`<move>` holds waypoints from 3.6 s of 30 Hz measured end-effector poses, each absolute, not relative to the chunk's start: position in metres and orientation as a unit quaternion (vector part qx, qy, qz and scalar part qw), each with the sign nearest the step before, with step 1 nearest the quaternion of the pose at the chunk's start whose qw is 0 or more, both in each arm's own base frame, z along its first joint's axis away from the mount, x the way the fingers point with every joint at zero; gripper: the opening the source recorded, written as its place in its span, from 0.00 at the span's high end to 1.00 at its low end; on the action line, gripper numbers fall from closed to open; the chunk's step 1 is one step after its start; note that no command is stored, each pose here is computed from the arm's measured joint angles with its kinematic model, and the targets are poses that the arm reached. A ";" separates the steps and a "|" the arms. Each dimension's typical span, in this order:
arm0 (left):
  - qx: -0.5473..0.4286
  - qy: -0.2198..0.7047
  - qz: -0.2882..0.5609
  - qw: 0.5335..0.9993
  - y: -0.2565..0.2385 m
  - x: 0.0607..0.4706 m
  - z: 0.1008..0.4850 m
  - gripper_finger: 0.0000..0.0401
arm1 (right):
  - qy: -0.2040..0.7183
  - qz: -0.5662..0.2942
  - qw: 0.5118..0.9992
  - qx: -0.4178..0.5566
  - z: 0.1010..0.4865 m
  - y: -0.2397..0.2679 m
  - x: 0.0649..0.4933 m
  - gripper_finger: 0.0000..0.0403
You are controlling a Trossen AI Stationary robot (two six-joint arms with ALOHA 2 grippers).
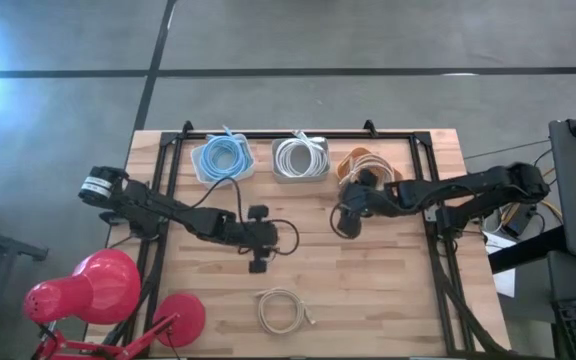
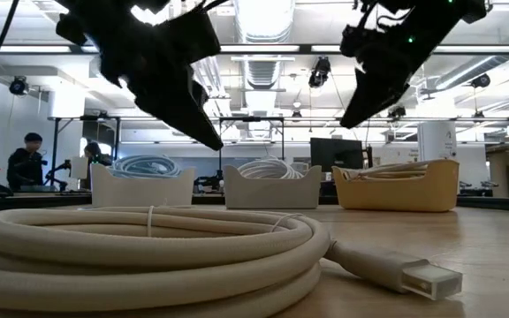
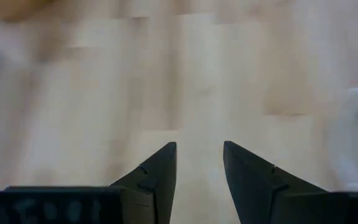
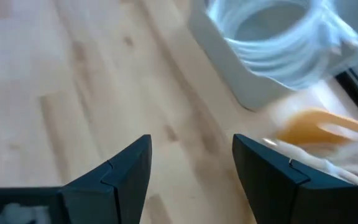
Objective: Pick & Place USB Port
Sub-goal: Put the brown cable into the yellow bin
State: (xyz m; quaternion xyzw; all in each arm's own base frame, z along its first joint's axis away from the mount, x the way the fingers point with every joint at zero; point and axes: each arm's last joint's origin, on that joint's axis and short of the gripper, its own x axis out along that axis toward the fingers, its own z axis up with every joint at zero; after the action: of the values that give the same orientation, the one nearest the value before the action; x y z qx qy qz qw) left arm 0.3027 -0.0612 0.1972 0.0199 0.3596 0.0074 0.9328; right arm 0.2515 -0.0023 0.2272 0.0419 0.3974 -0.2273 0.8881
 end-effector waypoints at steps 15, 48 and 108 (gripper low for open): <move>-0.086 0.312 -0.187 0.928 -0.106 0.325 0.171 0.65 | 0.418 -0.201 0.886 0.020 0.207 0.009 0.267 0.45; -0.014 0.344 -0.107 0.933 -0.121 0.334 0.124 0.65 | 0.402 -0.168 0.900 0.010 0.219 0.030 0.284 0.45; 0.211 0.341 0.178 0.899 -0.073 0.350 0.146 0.85 | 0.376 -0.087 0.922 0.024 0.141 0.044 0.348 0.46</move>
State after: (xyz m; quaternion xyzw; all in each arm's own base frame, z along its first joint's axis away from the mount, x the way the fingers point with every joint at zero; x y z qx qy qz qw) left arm 0.3501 -0.0726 0.1465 0.2107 0.3411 0.1777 0.8987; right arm 0.3485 0.0442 0.1407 0.0239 0.3758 -0.0868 0.9223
